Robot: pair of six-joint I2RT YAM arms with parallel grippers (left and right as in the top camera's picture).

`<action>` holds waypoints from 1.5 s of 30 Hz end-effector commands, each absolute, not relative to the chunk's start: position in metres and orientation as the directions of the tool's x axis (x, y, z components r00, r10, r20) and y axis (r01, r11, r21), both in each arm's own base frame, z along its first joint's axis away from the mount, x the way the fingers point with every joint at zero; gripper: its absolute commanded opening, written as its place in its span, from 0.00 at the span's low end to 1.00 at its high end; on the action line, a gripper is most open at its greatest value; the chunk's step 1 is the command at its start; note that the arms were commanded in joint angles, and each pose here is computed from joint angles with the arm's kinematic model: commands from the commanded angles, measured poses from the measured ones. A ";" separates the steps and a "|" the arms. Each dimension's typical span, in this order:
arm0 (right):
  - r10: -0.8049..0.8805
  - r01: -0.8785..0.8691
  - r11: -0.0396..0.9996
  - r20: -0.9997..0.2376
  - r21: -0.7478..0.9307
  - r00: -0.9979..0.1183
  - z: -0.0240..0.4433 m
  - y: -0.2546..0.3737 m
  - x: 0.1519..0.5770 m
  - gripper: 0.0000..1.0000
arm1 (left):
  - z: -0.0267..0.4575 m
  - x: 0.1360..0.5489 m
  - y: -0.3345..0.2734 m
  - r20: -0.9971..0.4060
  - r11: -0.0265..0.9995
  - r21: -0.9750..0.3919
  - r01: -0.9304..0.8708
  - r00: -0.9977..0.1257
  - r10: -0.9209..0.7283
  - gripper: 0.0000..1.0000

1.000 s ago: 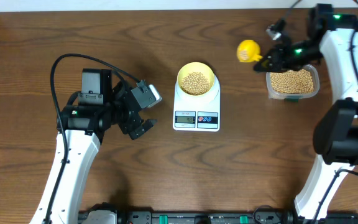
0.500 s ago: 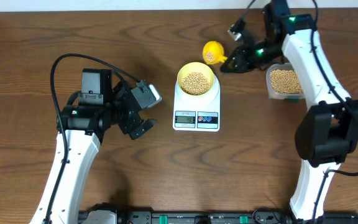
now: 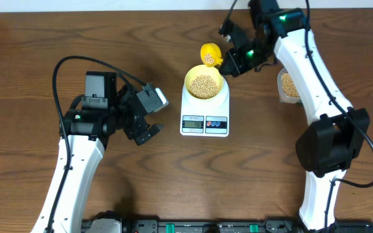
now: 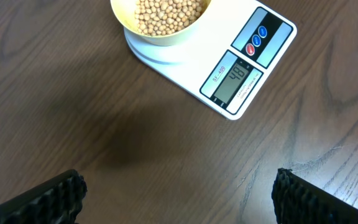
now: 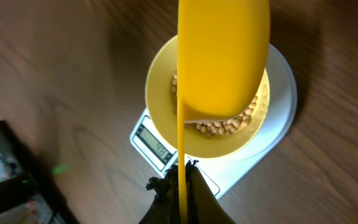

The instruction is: Scoop item into bowl and weigh 50g on scale

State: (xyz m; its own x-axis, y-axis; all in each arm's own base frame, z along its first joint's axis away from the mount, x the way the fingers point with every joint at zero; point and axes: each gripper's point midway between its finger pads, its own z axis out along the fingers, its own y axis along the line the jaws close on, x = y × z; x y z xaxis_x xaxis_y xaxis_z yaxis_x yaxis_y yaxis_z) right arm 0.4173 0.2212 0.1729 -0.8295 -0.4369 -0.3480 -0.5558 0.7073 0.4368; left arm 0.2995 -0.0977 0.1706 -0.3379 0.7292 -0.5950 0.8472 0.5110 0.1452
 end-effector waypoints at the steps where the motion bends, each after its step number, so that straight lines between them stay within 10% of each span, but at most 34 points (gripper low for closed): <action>1: -0.460 -0.572 0.739 -0.353 0.356 -0.815 0.173 0.220 0.422 0.01 | 0.165 0.298 -0.095 -0.583 0.509 0.140 0.849 -0.345 0.736 0.98; 45: -0.561 -0.665 0.692 -0.371 0.282 -0.740 0.170 0.233 0.416 0.01 | 0.165 0.298 -0.095 -0.583 0.509 0.140 0.849 -0.345 0.736 0.98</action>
State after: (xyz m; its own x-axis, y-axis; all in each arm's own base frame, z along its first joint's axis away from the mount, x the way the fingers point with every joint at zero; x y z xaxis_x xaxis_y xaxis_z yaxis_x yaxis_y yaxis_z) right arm 0.4122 0.2296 0.1610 -0.7494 -0.5691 -0.3384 -0.6558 0.7085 0.2608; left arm 0.2995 -0.0977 0.1706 -0.3379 0.7292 -0.5950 0.8472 0.5110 0.1452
